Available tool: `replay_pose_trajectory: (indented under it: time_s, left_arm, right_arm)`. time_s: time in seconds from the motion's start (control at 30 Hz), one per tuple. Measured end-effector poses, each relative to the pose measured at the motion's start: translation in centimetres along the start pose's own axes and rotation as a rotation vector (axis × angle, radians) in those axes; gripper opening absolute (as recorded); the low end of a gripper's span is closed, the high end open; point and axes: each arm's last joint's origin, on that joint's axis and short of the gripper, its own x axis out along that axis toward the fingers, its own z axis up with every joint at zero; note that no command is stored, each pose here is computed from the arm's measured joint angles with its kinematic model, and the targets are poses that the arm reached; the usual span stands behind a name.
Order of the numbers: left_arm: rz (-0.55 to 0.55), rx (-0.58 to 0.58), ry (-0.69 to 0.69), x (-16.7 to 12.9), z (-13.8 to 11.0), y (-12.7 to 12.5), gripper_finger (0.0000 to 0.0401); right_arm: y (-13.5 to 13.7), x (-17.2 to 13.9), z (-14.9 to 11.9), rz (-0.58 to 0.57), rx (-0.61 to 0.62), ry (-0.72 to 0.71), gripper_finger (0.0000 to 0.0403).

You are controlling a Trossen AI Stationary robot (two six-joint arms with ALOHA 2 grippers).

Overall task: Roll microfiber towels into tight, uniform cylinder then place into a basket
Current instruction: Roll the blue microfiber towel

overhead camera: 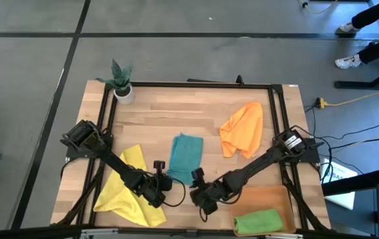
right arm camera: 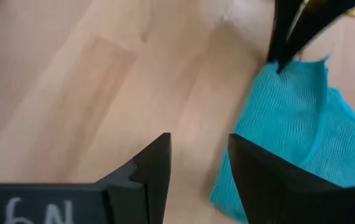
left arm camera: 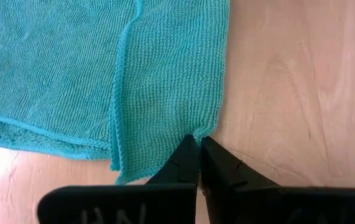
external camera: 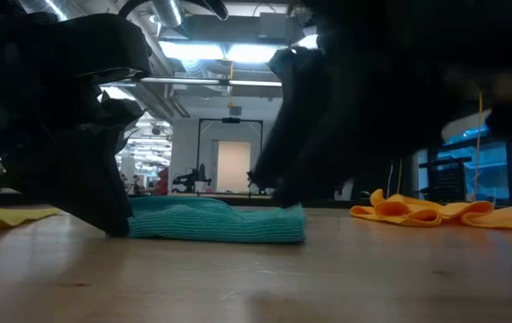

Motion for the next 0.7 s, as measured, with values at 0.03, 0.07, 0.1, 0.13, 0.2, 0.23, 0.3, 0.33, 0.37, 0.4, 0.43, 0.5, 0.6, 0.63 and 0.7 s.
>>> replay_pose_trajectory:
  time_s: [0.03, 0.07, 0.1, 0.13, 0.2, 0.23, 0.3, 0.33, 0.37, 0.4, 0.43, 0.5, 0.6, 0.63, 0.7]
  left_arm:
    - [0.000, -0.004, 0.000, 0.0, 0.0, 0.0, 0.0000]
    - [0.000, -0.008, 0.000, 0.0, 0.0, 0.0, 0.0000]
    - [0.000, -0.010, 0.000, 0.0, 0.0, 0.0, 0.0000]
    - [0.000, -0.010, 0.000, 0.0, 0.0, 0.0, 0.0000]
    - [0.000, -0.010, 0.001, 0.0, 0.0, 0.0, 0.0000]
    - [-0.001, -0.011, 0.001, 0.0, 0.0, 0.0, 0.0000]
    - [0.000, -0.011, 0.000, 0.0, 0.0, 0.0, 0.0000]
    - [-0.001, -0.010, 0.001, 0.0, 0.0, 0.0, 0.0000]
    - [0.000, -0.011, 0.000, 0.0, 0.0, 0.0, 0.0000]
    - [-0.001, -0.011, 0.000, 0.0, 0.0, 0.0, 0.0000]
    - [-0.001, -0.011, 0.001, 0.0, 0.0, 0.0, 0.0000]
    - [-0.001, -0.011, 0.000, 0.0, 0.0, 0.0, 0.0000]
    - [-0.001, -0.011, 0.001, 0.0, 0.0, 0.0, 0.0000]
    - [-0.001, -0.011, 0.001, 0.0, 0.0, 0.0, 0.0000]
    - [-0.001, -0.011, 0.001, 0.0, 0.0, 0.0, 0.0000]
  right_arm:
    - [0.0, 0.3, -0.4, -0.016, -0.006, 0.013, 0.0161]
    - [0.0, 0.6, -0.7, -0.031, -0.004, 0.018, 0.0161]
    - [0.0, 0.9, -1.1, -0.037, 0.000, 0.024, 0.0161]
    - [-0.1, 1.1, -1.5, -0.042, 0.001, 0.036, 0.0161]
    - [-0.3, 1.4, -2.0, -0.052, 0.010, 0.028, 0.0161]
    - [-0.4, 1.5, -2.2, -0.067, 0.014, 0.025, 0.0161]
    - [-0.5, 1.7, -2.4, -0.106, 0.012, 0.033, 0.0161]
    - [-0.5, 1.7, -2.5, -0.115, 0.012, 0.035, 0.0161]
    - [-0.6, 1.8, -2.5, -0.115, 0.015, 0.035, 0.0161]
    - [-0.6, 1.9, -2.5, -0.113, 0.017, 0.037, 0.0161]
    - [-0.6, 2.0, -2.6, -0.108, 0.016, 0.039, 0.0161]
    - [-0.6, 2.1, -2.6, -0.098, 0.019, 0.040, 0.0161]
    - [-0.6, 2.1, -2.6, -0.109, 0.020, 0.042, 0.0161]
    - [-0.6, 2.1, -2.6, -0.115, 0.021, 0.042, 0.0160]
    - [-0.6, 2.2, -2.7, -0.121, 0.024, 0.043, 0.0156]
